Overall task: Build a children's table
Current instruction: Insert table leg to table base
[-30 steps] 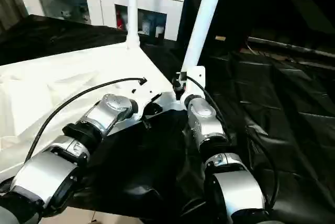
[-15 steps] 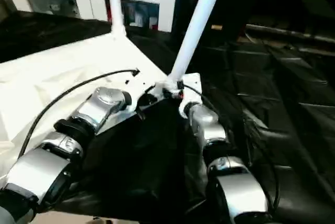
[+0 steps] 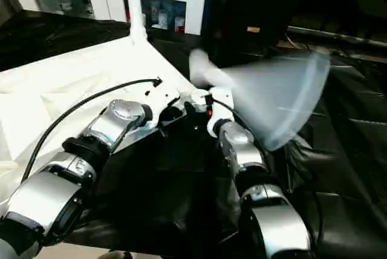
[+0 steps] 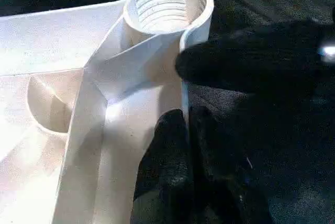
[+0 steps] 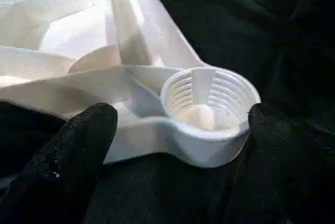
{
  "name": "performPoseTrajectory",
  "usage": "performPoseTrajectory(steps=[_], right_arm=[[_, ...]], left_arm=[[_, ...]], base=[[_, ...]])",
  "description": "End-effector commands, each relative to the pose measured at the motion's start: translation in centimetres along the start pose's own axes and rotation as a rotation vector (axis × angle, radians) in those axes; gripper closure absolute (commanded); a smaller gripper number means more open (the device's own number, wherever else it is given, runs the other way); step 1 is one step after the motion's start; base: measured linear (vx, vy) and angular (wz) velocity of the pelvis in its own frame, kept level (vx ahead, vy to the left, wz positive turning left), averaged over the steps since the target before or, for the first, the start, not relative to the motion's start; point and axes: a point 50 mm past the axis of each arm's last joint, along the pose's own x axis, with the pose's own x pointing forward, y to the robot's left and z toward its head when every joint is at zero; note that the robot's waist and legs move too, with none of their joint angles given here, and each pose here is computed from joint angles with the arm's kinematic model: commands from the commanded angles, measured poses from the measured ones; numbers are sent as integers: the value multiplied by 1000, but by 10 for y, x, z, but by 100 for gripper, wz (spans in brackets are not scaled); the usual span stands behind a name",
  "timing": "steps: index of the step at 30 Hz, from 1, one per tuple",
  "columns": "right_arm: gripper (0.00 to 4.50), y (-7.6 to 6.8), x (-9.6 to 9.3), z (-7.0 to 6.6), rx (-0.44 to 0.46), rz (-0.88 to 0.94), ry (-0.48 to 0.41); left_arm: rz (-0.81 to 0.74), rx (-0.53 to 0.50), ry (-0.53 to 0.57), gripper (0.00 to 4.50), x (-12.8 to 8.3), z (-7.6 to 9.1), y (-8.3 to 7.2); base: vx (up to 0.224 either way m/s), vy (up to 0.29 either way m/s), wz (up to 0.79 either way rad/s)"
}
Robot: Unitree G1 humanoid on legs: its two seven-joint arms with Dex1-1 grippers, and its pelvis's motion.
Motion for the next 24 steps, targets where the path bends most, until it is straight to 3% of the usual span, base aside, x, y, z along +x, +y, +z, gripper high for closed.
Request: performPoseTrajectory(steps=[1,17,24], right_arm=[[4,-1,-4,-12,11,4,51],[4,0,-6,-14,11,7,47],[4,-7,-11,-10,5,13,33]], left_arm=[[4,34,-17,450,-2,5,2],[-7,34,-19,450,-5,0,3],[-204,160,-58,450,-14,-10,-9]], base=[[0,0,0],[0,0,0],[0,0,0]])
